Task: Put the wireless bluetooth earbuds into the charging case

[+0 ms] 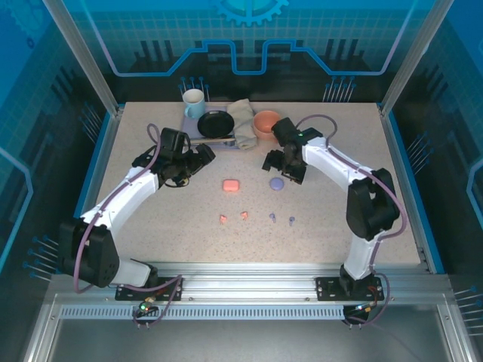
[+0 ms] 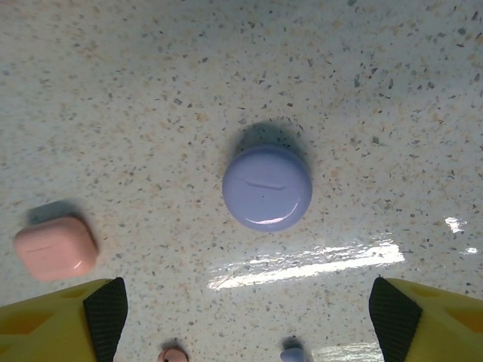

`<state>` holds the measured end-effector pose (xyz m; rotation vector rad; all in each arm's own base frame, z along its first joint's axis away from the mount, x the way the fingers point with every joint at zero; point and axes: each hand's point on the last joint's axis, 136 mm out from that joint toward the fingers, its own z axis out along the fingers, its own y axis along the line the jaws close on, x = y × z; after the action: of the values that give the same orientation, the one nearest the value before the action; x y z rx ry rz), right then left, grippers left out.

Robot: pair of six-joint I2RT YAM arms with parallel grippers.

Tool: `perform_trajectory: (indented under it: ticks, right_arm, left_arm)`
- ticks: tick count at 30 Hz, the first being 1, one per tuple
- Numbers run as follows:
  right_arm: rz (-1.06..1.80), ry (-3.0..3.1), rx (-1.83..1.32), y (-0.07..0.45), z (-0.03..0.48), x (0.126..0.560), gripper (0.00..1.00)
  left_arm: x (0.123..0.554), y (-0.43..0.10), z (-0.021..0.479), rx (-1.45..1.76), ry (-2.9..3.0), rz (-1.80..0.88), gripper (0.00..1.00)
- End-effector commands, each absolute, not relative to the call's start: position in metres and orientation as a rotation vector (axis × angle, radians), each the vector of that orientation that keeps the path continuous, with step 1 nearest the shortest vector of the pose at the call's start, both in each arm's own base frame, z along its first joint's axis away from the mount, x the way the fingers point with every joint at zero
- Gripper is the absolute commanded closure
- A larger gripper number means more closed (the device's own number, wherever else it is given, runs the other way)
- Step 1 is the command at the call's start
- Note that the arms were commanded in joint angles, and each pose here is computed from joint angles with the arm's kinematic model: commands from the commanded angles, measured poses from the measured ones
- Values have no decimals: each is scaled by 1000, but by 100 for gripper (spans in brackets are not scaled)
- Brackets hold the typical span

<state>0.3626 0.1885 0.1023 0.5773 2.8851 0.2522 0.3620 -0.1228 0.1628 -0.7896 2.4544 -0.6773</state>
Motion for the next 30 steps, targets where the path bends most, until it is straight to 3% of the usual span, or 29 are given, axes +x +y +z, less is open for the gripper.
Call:
perform_trajectory:
  ticks: [1,15,30]
  right_arm:
    - [89,2913,661,179,96,356,13]
    - [53,2974,693,188,48,374,17]
    - [94,2981,711,194,21,384,23]
  left_arm:
    - [369,-136,168,-841,2451,-750,1]
    - [384,-184,154,-680,2545,-794,1]
    - [385,-202,156,-610,2562,-786,1]
